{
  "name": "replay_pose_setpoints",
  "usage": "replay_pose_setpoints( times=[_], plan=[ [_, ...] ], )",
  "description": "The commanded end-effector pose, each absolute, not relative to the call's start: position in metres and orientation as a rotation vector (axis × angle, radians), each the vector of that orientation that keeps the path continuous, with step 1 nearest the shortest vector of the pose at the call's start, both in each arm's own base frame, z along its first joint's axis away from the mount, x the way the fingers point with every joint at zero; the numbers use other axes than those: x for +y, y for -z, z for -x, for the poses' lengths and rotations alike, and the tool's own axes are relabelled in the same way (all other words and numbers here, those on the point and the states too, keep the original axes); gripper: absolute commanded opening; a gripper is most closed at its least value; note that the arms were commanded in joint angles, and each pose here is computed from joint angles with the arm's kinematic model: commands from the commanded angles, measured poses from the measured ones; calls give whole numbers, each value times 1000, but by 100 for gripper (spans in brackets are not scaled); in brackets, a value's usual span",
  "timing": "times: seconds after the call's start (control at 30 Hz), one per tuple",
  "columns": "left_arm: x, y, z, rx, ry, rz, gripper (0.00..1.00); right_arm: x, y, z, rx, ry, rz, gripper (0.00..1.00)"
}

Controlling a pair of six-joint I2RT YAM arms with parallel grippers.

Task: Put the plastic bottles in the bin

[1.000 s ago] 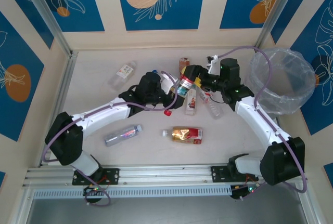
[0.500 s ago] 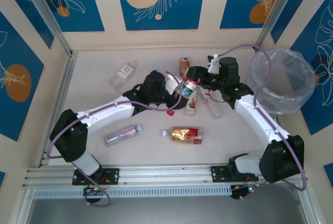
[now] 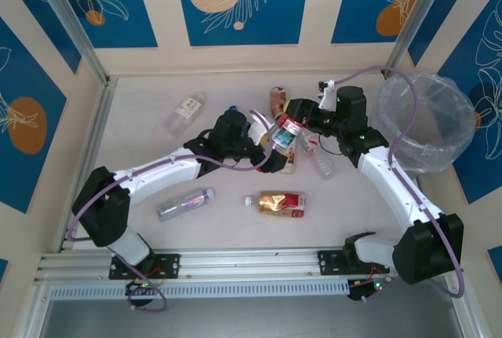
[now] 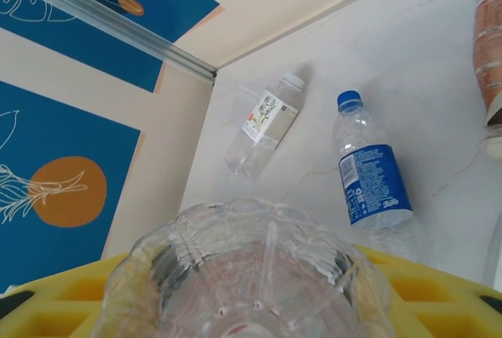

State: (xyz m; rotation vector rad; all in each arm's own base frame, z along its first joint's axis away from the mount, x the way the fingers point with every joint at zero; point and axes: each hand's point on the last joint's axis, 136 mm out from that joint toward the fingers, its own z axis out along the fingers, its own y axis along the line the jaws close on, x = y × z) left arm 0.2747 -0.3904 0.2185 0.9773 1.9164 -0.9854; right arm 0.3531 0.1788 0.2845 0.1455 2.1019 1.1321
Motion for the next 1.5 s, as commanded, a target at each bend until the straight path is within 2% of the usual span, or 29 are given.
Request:
replay_pose_setpoints(
  times=[0.0,0.2,0.5,0.77,0.87,1.17,1.47],
  plan=[
    [-379,-253,-275,1795,991,-914,99,166,-308,-358,2038,-1063,-120,51],
    [-339,-279,-296,1740,866,-624,99,123,-335,-372,1960,-905,-154,50],
    [-277,-237,-338,1902,620,-209,99,55,-424,-372,1728,-604,-154,50],
    [-277,-201,-348,1989,610,-109,99,-3,-516,-347,1450,-261,-168,51],
    [-282,-193,-349,2020,625,-106,99,-20,-536,-336,1381,-152,-171,52],
    [-282,-180,-353,2064,596,-86,99,-79,-554,-314,1360,147,-275,52],
    [-298,-179,-356,2093,647,-122,99,-138,-497,-311,1574,272,-483,52]
  ],
)
